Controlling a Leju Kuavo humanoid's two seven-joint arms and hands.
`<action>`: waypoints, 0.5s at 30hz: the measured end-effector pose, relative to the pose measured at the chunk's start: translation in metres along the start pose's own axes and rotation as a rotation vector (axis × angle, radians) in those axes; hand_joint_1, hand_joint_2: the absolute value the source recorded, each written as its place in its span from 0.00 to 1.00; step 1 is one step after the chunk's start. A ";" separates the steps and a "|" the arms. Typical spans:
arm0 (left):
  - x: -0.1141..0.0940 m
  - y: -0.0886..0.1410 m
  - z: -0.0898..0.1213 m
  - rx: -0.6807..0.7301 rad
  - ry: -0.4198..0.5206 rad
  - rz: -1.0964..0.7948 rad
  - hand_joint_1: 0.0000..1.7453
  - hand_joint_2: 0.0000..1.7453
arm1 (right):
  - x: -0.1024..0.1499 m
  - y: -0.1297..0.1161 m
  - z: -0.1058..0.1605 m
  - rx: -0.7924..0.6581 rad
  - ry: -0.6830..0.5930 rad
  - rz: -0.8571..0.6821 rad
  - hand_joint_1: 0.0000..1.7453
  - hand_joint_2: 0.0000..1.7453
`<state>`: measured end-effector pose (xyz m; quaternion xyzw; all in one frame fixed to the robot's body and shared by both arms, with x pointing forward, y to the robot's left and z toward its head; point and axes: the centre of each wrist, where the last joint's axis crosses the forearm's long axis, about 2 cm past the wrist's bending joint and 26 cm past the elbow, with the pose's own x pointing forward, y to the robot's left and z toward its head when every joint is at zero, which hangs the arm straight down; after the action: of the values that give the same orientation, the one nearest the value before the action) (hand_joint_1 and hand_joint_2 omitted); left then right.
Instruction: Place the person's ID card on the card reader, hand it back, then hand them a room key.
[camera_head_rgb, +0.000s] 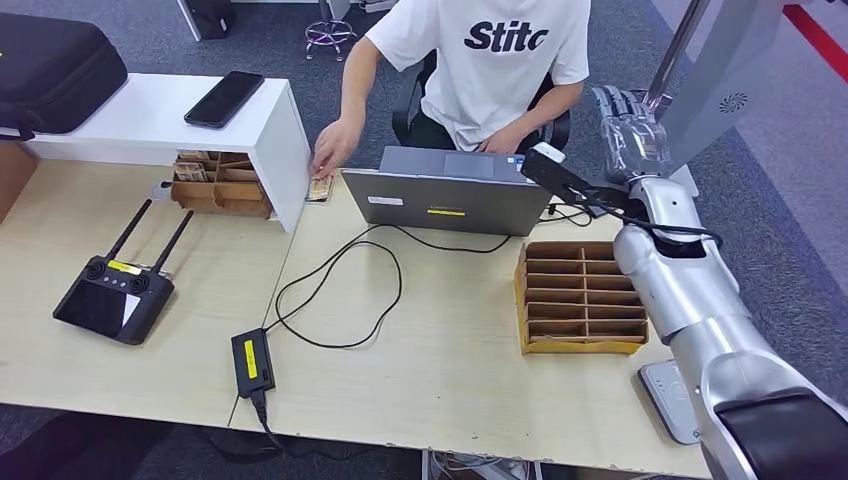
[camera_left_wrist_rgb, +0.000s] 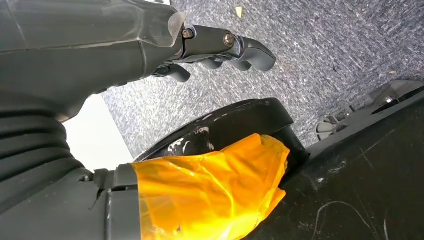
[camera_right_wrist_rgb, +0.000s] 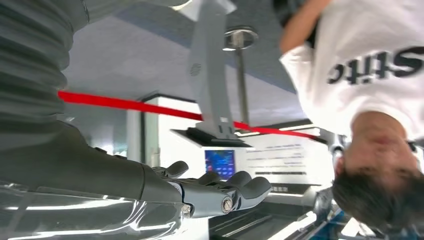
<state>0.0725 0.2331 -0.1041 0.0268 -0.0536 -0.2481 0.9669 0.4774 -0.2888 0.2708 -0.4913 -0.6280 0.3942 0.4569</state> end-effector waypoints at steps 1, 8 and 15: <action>0.000 0.000 0.000 -0.001 0.000 0.009 0.00 1.00 | 0.001 0.001 0.004 0.002 -0.016 -0.065 0.00 1.00; -0.003 -0.004 0.000 -0.006 0.000 0.078 0.00 1.00 | -0.016 0.017 0.066 0.037 -0.120 -0.472 0.00 1.00; -0.006 -0.009 0.000 -0.004 -0.006 0.130 0.00 1.00 | -0.050 0.037 0.157 0.005 -0.137 -0.476 0.00 1.00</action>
<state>0.0627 0.2286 -0.1051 0.0208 -0.0577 -0.1848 0.9809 0.3411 -0.3369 0.1838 -0.3007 -0.7546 0.3092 0.4946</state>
